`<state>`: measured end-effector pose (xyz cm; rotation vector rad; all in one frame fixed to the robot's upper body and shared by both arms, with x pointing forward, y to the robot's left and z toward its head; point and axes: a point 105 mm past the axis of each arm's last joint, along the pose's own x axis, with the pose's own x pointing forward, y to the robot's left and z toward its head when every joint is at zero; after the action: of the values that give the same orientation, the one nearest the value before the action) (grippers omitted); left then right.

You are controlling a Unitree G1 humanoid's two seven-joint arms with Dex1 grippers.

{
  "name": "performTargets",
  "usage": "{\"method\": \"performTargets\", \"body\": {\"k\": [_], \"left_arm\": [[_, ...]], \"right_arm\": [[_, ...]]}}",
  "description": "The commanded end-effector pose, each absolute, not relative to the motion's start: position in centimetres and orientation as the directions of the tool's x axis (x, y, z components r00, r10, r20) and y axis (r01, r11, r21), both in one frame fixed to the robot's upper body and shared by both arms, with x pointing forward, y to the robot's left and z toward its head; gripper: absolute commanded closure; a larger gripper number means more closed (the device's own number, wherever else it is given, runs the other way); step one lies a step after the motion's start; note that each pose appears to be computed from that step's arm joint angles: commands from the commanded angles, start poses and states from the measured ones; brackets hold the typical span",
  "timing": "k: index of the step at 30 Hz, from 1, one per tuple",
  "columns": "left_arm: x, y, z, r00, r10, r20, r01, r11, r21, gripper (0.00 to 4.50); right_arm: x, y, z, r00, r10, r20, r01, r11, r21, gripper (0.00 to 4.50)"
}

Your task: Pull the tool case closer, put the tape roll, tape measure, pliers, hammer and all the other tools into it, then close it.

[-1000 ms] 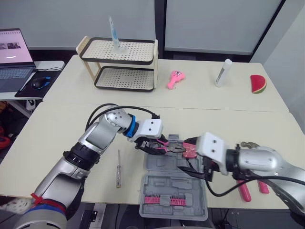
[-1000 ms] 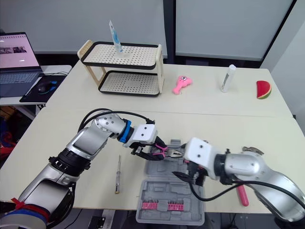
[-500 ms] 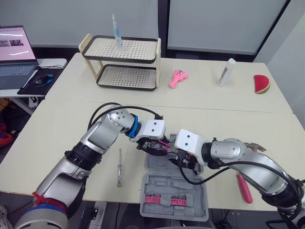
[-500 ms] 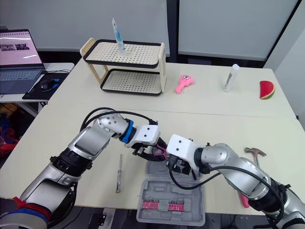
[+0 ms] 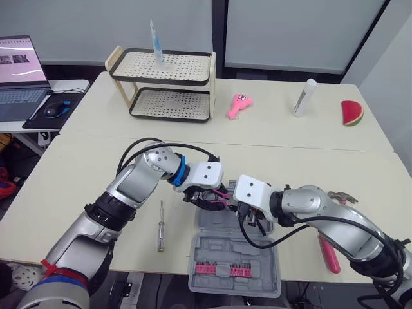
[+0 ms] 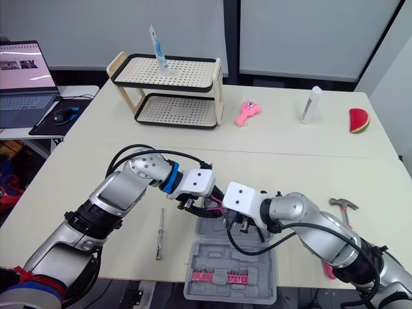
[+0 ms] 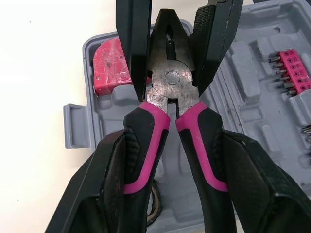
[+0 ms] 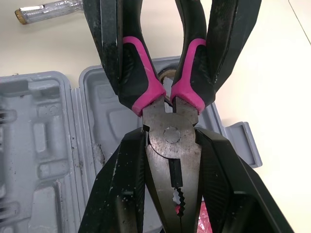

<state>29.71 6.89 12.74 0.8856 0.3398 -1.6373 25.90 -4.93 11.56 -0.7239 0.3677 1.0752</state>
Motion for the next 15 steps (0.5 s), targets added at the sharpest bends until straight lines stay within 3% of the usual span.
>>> {"method": "performTargets", "body": {"k": [1, 5, 6, 11, 15], "left_arm": [[29.4, 7.1, 13.3, -0.037, -0.722, -0.690, 0.931, -0.276, 0.238, 1.27], [30.0, 8.6, 14.0, -0.011, -0.742, -0.670, 0.942, -0.232, 0.241, 0.10], [30.1, 9.3, 14.2, -0.005, -0.750, -0.662, 0.945, -0.220, 0.242, 0.00], [30.0, 13.9, 14.8, 0.023, -0.775, -0.632, 0.968, -0.141, 0.209, 0.00], [28.5, 16.8, 14.8, 0.029, -0.801, -0.598, 0.974, -0.112, 0.197, 0.00]], "right_arm": [[26.2, -4.7, 13.2, 0.473, 0.688, -0.550, -0.870, 0.267, -0.414, 3.26], [26.2, -5.7, 13.7, 0.473, 0.684, -0.555, -0.867, 0.249, -0.432, 3.26], [26.1, -6.1, 13.9, 0.469, 0.683, -0.560, -0.867, 0.237, -0.437, 3.26], [25.4, -8.0, 14.6, 0.419, 0.674, -0.608, -0.881, 0.141, -0.451, 3.26], [25.2, -9.2, 14.4, 0.375, 0.645, -0.667, -0.890, 0.048, -0.454, 3.26]]}}
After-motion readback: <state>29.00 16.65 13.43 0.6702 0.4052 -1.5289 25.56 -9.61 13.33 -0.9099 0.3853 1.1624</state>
